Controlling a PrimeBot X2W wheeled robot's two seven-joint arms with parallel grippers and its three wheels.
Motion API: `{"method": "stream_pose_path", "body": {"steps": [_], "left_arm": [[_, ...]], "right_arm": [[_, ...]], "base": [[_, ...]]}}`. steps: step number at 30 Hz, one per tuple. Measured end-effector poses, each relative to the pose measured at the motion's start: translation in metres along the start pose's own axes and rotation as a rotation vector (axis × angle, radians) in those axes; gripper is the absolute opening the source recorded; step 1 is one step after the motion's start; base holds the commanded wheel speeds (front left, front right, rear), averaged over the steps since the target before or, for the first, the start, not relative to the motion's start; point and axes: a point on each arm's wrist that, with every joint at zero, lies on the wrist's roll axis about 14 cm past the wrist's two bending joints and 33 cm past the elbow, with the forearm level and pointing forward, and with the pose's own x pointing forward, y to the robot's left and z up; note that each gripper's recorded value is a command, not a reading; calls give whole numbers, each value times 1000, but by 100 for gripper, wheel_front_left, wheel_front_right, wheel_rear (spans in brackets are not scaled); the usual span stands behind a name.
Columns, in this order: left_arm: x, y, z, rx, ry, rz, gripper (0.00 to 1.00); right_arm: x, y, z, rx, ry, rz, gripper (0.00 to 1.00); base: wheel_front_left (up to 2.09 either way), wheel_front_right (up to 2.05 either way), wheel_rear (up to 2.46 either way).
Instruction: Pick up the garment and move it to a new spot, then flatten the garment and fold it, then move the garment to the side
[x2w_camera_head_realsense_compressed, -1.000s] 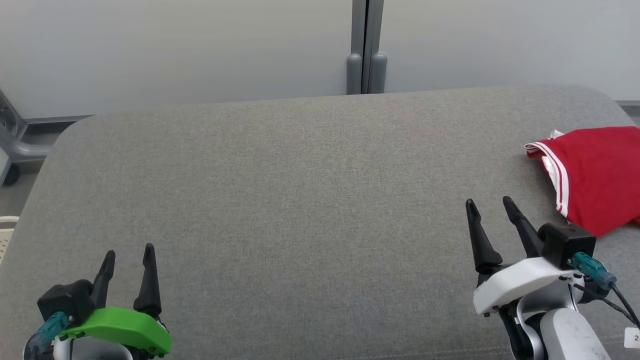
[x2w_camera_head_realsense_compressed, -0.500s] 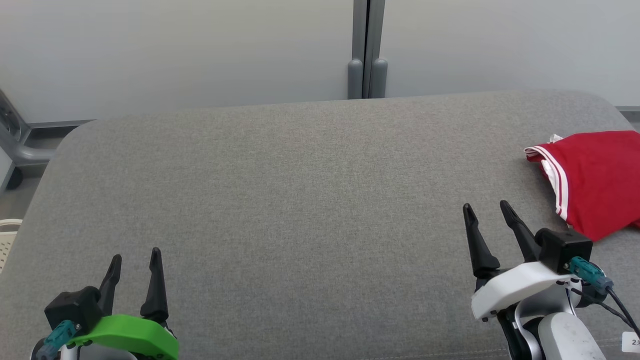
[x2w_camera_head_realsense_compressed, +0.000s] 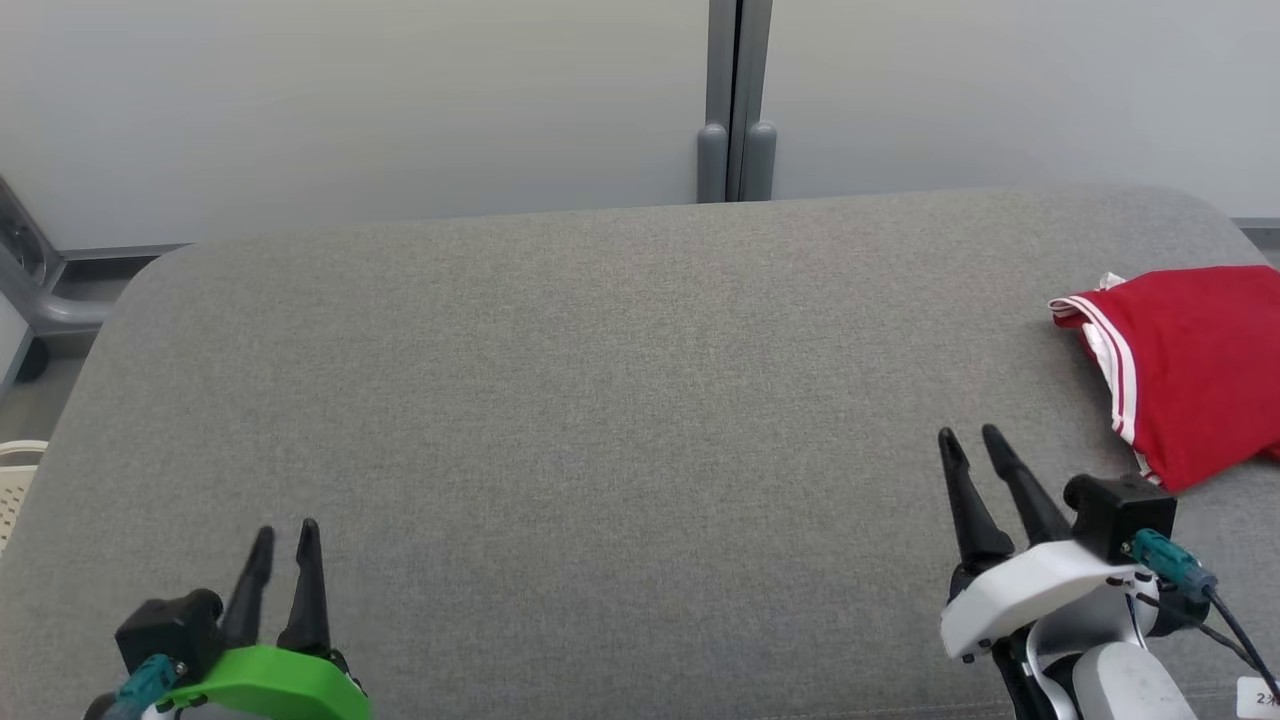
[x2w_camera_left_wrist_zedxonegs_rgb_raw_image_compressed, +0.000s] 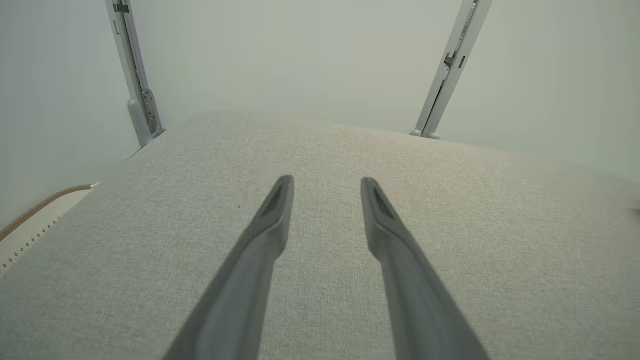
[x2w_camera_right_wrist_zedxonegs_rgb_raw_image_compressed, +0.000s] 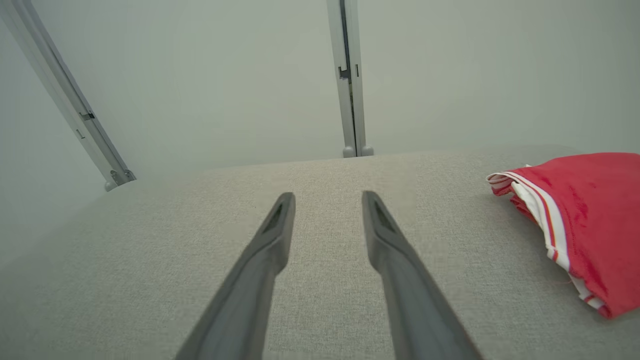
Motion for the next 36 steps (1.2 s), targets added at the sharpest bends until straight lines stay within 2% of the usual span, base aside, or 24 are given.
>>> {"method": "stream_pose_path", "body": {"steps": [6,36], "left_arm": [[-6,-4,-22,-60,70,11,0],[18,-1,-22,-520,128,53,0]], "right_arm": [[-9,-6,-23,62,70,-27,0],[-6,-34,-27,547,50,-134,0]], "base": [[0,0,0],[0,0,0]]}}
